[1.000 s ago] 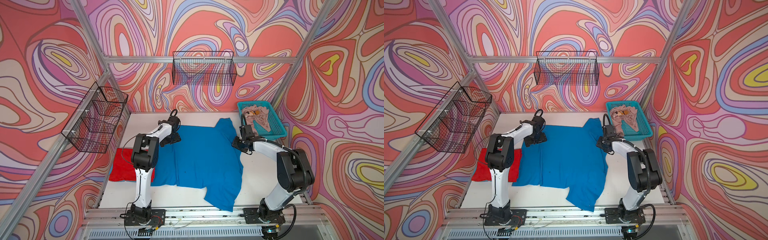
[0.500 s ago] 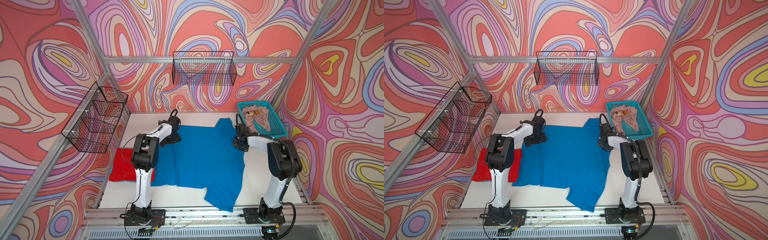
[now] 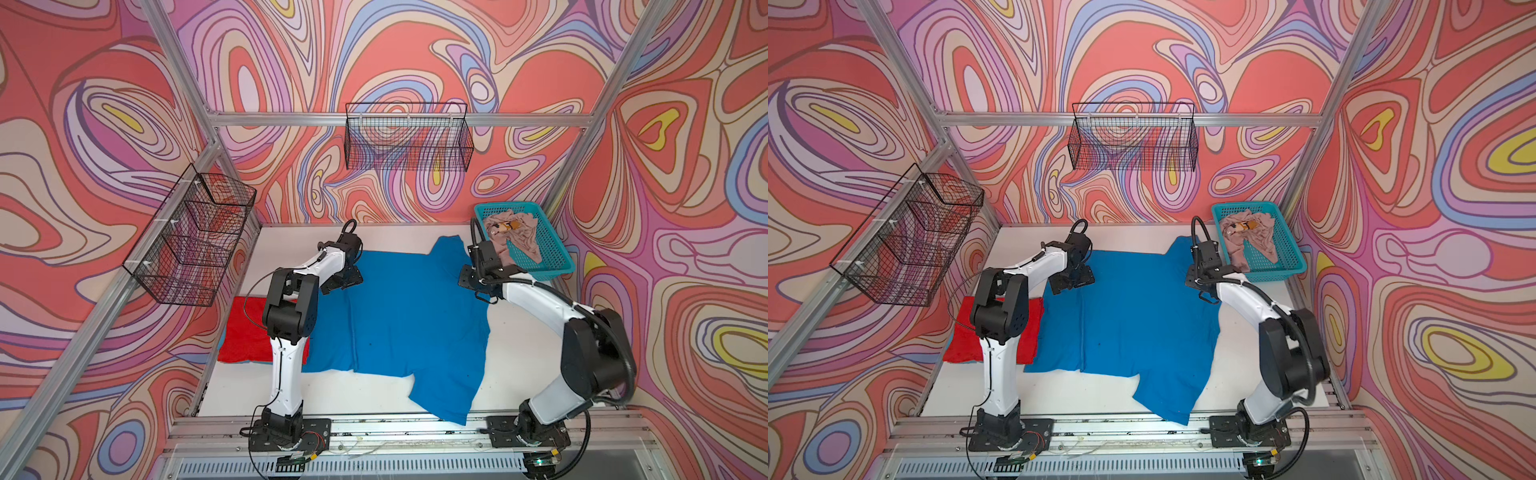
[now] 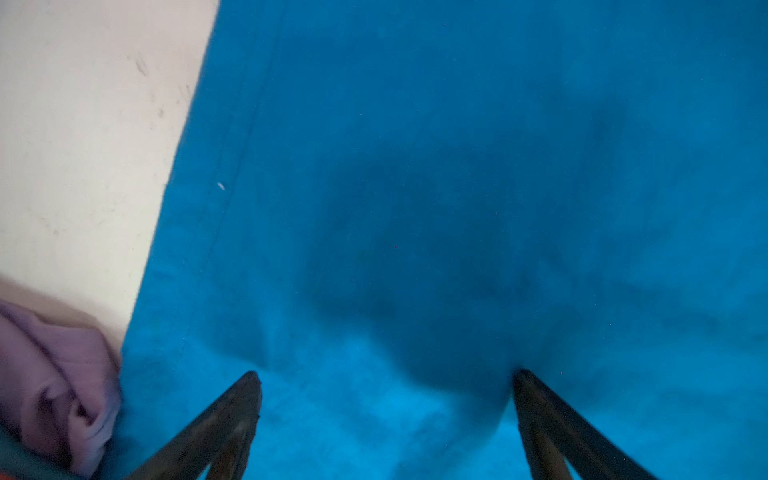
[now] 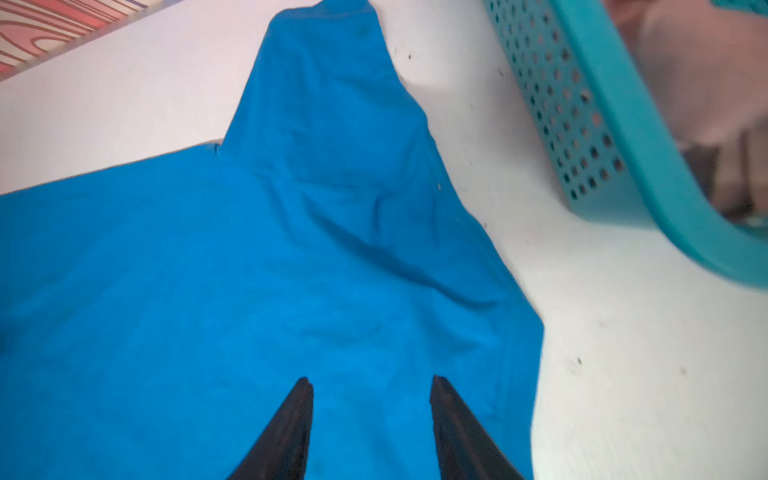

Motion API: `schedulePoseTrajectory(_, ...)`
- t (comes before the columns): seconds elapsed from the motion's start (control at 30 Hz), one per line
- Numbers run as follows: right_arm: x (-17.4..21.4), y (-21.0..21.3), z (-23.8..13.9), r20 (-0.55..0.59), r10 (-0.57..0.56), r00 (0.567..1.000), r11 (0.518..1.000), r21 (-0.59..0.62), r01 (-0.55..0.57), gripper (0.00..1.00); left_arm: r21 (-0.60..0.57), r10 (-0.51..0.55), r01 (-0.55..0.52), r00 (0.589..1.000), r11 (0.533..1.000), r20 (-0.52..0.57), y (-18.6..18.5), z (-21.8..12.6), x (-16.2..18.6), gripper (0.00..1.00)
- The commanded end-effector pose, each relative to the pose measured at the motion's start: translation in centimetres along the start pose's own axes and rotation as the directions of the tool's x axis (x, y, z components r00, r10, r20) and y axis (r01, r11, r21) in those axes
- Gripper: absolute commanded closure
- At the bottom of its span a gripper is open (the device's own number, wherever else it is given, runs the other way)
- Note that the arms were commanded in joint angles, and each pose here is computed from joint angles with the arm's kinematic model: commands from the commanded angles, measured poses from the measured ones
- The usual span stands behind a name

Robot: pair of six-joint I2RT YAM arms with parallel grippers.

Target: Fold and stack the t-shirts

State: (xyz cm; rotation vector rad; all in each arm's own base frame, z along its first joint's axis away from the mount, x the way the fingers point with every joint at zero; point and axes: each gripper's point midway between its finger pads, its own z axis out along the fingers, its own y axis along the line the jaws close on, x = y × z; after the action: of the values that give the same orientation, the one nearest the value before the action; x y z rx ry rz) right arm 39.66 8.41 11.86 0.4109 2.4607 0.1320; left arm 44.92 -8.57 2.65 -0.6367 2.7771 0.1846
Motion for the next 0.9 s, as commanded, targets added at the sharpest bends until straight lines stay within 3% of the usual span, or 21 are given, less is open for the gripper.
schedulePoseTrajectory(0.0, 4.0, -3.9, -0.7, -0.047, 0.114, 0.992, 0.990, 0.092, -0.109, 0.52, -0.036, 0.013, -0.015, 0.998, 0.999, -0.056, 0.9, 0.2, 1.8, 0.04)
schedulePoseTrajectory(0.27, 10.7, -4.5, -1.4, -0.203, 0.203, 0.958, 0.979, 0.009, -0.206, 0.58, -0.031, 0.013, -0.014, 0.998, 0.999, -0.054, 0.9, 0.1, 1.8, 0.03)
schedulePoseTrajectory(0.6, 14.4, -7.3, 0.6, -0.252, 0.247, 0.936, 0.966, 0.139, -0.217, 0.61, -0.032, 0.014, -0.016, 0.998, 0.999, -0.055, 0.9, 0.1, 1.8, 0.03)
schedulePoseTrajectory(0.87, 12.4, -12.7, 0.7, -0.198, 0.227, 0.954, 0.928, 0.340, -0.151, 0.63, -0.033, 0.020, -0.022, 0.998, 0.999, -0.066, 0.7, 0.4, 2.3, 0.03)
